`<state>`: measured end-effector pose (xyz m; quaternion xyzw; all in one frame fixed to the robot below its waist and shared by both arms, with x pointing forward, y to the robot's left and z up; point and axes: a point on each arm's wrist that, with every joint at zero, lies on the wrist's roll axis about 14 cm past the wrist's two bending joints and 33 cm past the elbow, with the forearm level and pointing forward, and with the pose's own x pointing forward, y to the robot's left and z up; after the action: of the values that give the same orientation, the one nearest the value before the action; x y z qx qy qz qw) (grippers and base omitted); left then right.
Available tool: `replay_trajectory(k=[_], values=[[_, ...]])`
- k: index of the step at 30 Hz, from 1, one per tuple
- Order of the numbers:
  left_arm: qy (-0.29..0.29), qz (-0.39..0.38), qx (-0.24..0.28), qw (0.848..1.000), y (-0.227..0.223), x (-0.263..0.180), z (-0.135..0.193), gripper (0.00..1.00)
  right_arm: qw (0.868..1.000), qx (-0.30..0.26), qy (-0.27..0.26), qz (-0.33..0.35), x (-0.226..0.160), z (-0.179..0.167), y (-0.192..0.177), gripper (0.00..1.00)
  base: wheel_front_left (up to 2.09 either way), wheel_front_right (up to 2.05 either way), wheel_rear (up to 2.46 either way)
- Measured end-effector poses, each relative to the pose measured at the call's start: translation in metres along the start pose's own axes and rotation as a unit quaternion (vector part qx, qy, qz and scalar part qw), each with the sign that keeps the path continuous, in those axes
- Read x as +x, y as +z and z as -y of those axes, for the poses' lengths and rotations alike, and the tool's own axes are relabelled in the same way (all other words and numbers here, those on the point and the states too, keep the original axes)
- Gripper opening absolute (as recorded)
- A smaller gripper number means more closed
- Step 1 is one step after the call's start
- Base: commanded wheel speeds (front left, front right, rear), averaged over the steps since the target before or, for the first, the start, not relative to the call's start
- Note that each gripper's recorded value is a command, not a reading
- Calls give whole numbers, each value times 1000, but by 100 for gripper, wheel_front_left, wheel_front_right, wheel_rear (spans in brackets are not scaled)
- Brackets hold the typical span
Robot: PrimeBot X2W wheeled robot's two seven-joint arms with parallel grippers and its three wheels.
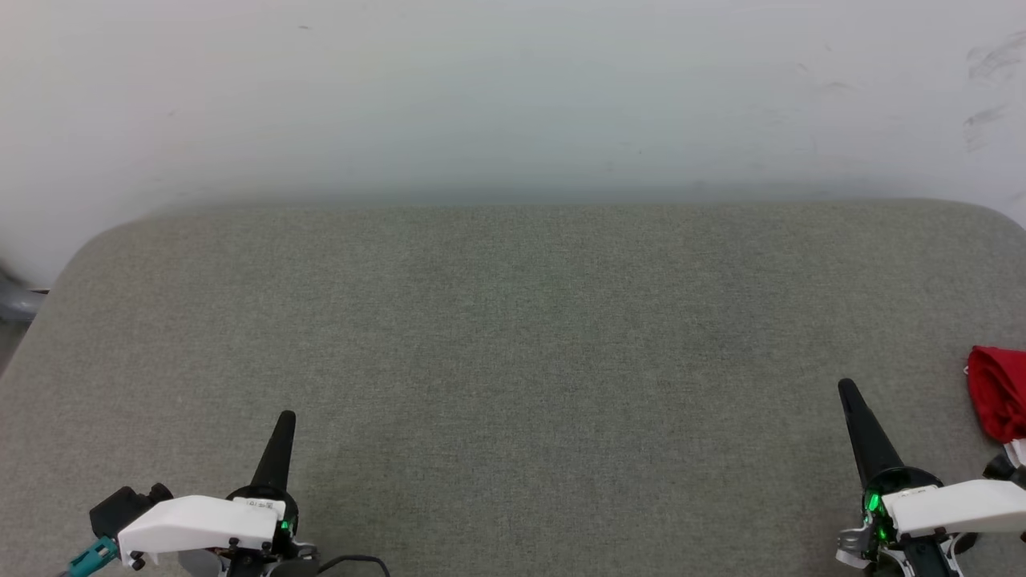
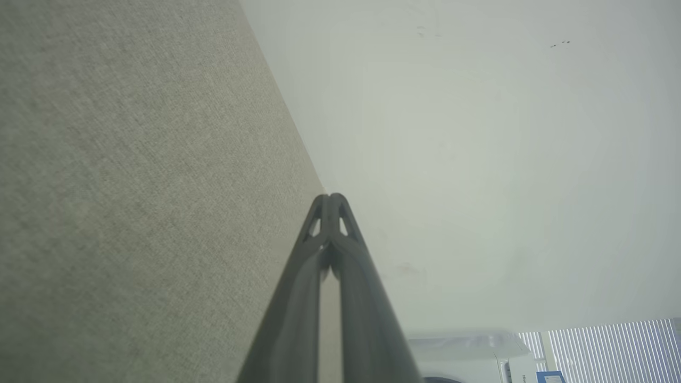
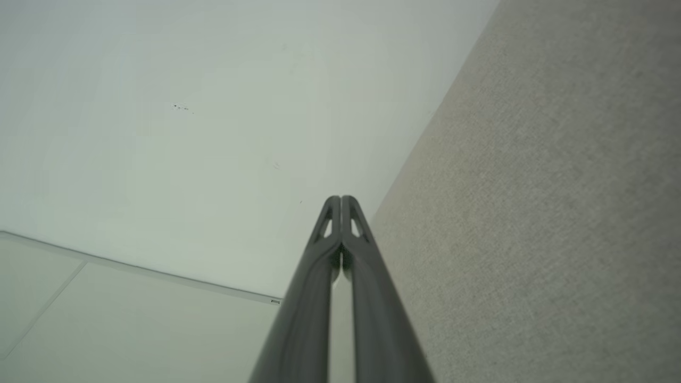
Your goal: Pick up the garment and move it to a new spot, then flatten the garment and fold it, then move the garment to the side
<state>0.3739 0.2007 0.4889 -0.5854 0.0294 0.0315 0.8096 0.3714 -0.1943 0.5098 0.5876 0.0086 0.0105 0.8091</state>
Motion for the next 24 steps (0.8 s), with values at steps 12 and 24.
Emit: replay_trajectory(k=[12,24], values=[[-12,-2,-52,999,0,4,5,0,999,49,-1,5,5,1,2,0,0,0,0],[-23,-2,-106,994,2,8,10,0,995,102,-3,9,11,4,3,0,0,0,0]])
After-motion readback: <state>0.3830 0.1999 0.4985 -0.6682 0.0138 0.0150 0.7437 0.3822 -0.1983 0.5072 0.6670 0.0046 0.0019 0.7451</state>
